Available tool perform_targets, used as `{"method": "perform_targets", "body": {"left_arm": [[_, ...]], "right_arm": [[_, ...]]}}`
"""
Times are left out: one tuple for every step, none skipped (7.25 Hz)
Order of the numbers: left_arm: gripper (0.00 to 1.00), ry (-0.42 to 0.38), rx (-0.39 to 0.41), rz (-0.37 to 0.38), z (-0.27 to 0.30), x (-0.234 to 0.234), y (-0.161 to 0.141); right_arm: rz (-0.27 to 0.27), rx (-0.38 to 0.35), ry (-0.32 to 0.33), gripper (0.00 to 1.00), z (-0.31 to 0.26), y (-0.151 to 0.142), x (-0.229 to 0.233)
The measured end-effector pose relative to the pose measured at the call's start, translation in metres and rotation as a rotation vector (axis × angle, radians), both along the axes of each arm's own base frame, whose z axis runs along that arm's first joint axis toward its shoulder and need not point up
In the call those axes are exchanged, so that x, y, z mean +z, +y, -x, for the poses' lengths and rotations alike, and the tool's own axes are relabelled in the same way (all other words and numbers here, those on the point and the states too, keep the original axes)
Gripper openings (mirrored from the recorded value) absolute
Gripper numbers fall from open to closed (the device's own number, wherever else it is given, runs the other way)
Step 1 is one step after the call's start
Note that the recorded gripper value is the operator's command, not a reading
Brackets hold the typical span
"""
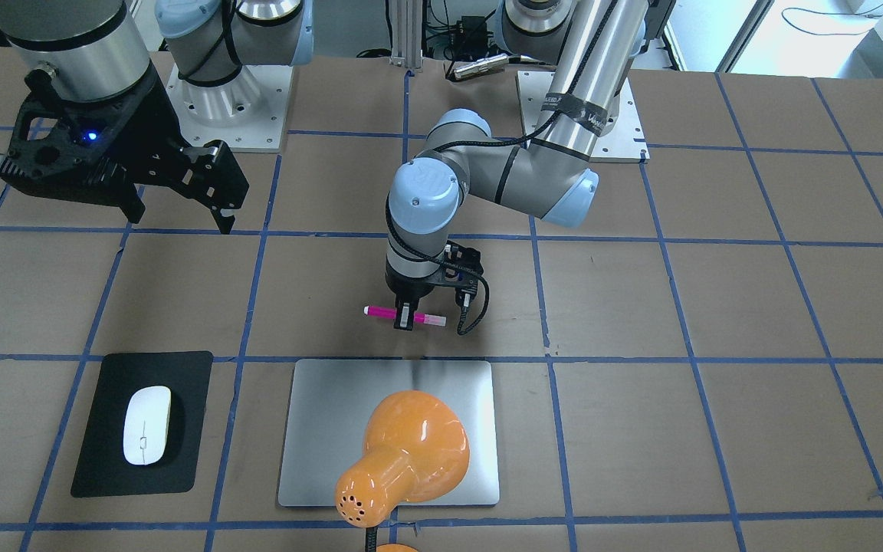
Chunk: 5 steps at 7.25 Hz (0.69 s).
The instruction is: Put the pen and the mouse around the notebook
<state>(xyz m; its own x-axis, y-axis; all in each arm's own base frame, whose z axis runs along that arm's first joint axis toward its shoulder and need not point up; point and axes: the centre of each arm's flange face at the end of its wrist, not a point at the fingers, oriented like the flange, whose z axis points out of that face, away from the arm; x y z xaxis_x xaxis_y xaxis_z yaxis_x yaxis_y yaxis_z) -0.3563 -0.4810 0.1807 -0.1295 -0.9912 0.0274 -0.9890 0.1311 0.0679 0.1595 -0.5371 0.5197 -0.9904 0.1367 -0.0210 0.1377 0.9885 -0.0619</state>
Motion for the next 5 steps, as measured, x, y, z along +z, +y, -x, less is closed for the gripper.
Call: {"method": "perform_targets", "body": {"left_arm": [[1.0,-0.001,-0.004,-0.002,0.001,0.0,0.001],[1.0,-0.002,-0.011,0.0,0.001,0.002,0.002],[0.99,-0.001,-0.041,0.013,-0.001,0.009,0.001],[0.98,-0.002,-0.129,0.037,-0.007,0.021,-0.002],[0.98,-0.011,-0.256,0.056,-0.023,0.035,-0.009]], "right_arm": [[0.0,0.0,0.0,1.0,0.0,0.0,0.0],[0.0,0.0,0.0,1.0,0.0,0.0,0.0],[0.001,0.0,0.0,1.0,0.0,0.0,0.0],[0.001,0.0,0.0,1.0,0.0,0.0,0.0],[0.001,0.0,0.0,1.0,0.0,0.0,0.0]]}}
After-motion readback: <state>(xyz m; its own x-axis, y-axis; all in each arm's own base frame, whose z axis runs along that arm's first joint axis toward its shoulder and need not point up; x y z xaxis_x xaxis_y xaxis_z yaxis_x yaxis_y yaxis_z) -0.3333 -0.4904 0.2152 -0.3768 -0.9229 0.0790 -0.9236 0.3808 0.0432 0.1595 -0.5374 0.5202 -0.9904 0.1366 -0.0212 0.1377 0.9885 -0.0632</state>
